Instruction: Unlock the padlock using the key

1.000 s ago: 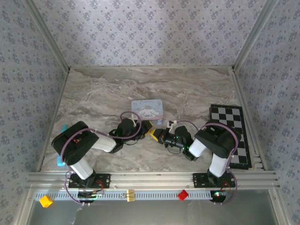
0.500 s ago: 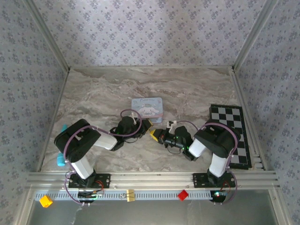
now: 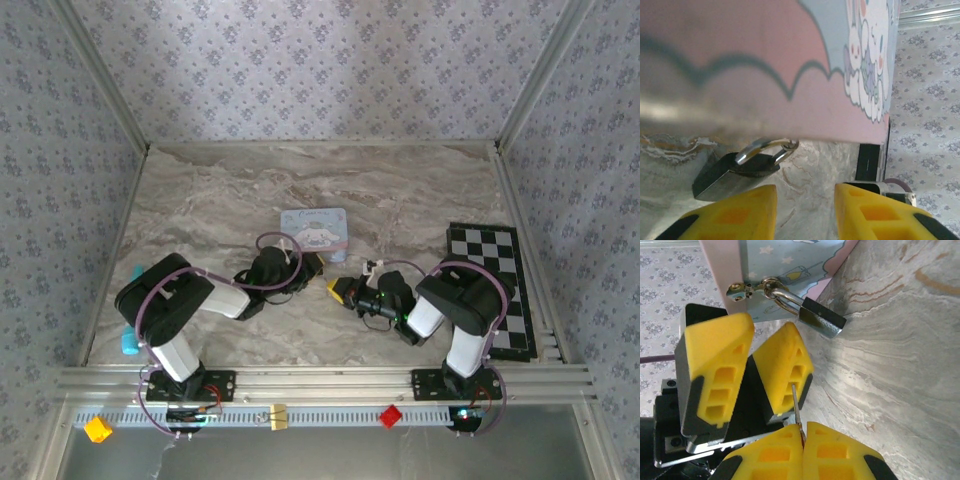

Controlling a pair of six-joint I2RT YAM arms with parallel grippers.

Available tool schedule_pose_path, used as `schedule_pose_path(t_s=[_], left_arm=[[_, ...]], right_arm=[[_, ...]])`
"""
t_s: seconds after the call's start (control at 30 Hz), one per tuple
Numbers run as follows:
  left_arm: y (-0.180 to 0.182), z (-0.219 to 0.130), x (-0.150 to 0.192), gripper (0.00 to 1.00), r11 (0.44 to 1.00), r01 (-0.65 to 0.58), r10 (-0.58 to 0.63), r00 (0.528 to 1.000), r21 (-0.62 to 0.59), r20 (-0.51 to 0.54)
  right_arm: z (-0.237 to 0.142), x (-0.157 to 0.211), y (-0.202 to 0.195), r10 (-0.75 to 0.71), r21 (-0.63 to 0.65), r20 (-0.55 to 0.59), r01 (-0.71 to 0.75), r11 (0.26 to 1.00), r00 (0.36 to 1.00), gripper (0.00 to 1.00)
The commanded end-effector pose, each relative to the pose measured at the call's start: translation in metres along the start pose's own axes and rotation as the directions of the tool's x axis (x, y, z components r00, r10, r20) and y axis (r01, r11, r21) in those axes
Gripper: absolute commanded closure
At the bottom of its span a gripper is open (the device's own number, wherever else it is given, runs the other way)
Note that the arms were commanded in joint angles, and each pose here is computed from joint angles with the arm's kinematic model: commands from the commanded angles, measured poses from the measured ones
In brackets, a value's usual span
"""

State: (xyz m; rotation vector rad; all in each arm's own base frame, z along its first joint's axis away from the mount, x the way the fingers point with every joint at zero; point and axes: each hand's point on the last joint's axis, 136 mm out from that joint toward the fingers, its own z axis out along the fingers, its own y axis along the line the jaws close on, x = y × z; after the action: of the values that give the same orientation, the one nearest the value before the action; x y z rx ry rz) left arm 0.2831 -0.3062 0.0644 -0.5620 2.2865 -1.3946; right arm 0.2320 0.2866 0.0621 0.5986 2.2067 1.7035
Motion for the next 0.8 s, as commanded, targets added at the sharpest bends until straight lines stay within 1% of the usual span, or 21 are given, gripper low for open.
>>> schedule_pose_path(t_s=[0.0,0.07,0.17,0.27,0.33,0.47,0.53,0.6,0.7,0.77], left_arm=[[0.04,0.002,-0.002,0.63,0.984,-0.011,0.012,1.0,-0.177,0.003],[0.045,-0.003,-0.004,0.63,0.971,-0.05,0.055,0.998,-0.232,0.014],[0.044,-0.017,-0.008,0.62,0.94,-0.149,0.165,0.986,-0.309,0.028],[0.037,-0.033,-0.015,0.58,0.881,-0.284,0.321,0.946,-0.379,0.038],[0.031,-0.036,-0.019,0.56,0.848,-0.361,0.401,0.916,-0.387,0.025],[0.031,-0.026,-0.018,0.56,0.825,-0.435,0.454,0.89,-0.361,-0.035],[0.031,-0.018,-0.014,0.56,0.822,-0.458,0.466,0.883,-0.338,-0.064],[0.03,-0.012,-0.013,0.55,0.826,-0.465,0.469,0.881,-0.32,-0.069],[0.029,-0.004,-0.014,0.51,0.825,-0.473,0.476,0.876,-0.309,-0.071],[0.032,0.001,-0.015,0.5,0.818,-0.479,0.48,0.873,-0.317,-0.082]], right_arm=[[-0.007,-0.005,0.001,-0.029,-0.006,0.03,0.029,1.0,0.999,1.0],[-0.01,-0.005,-0.002,-0.028,0.0,0.033,0.028,1.0,0.999,1.0],[-0.013,-0.005,-0.002,-0.034,0.003,0.035,0.034,0.999,0.999,1.0],[-0.012,-0.005,0.0,-0.04,-0.002,0.031,0.041,0.999,0.999,1.0],[-0.011,-0.005,0.001,-0.045,-0.006,0.027,0.045,0.999,0.999,1.0],[-0.01,-0.004,0.003,-0.046,-0.011,0.021,0.046,0.999,0.999,1.0],[-0.01,-0.004,0.004,-0.046,-0.014,0.022,0.046,0.999,0.999,1.0],[-0.01,-0.003,0.005,-0.047,-0.017,0.02,0.047,0.999,0.999,1.0],[-0.011,-0.002,0.005,-0.05,-0.015,0.017,0.051,0.999,0.999,1.0],[-0.012,-0.001,0.004,-0.053,-0.012,0.015,0.053,0.999,0.999,1.0]])
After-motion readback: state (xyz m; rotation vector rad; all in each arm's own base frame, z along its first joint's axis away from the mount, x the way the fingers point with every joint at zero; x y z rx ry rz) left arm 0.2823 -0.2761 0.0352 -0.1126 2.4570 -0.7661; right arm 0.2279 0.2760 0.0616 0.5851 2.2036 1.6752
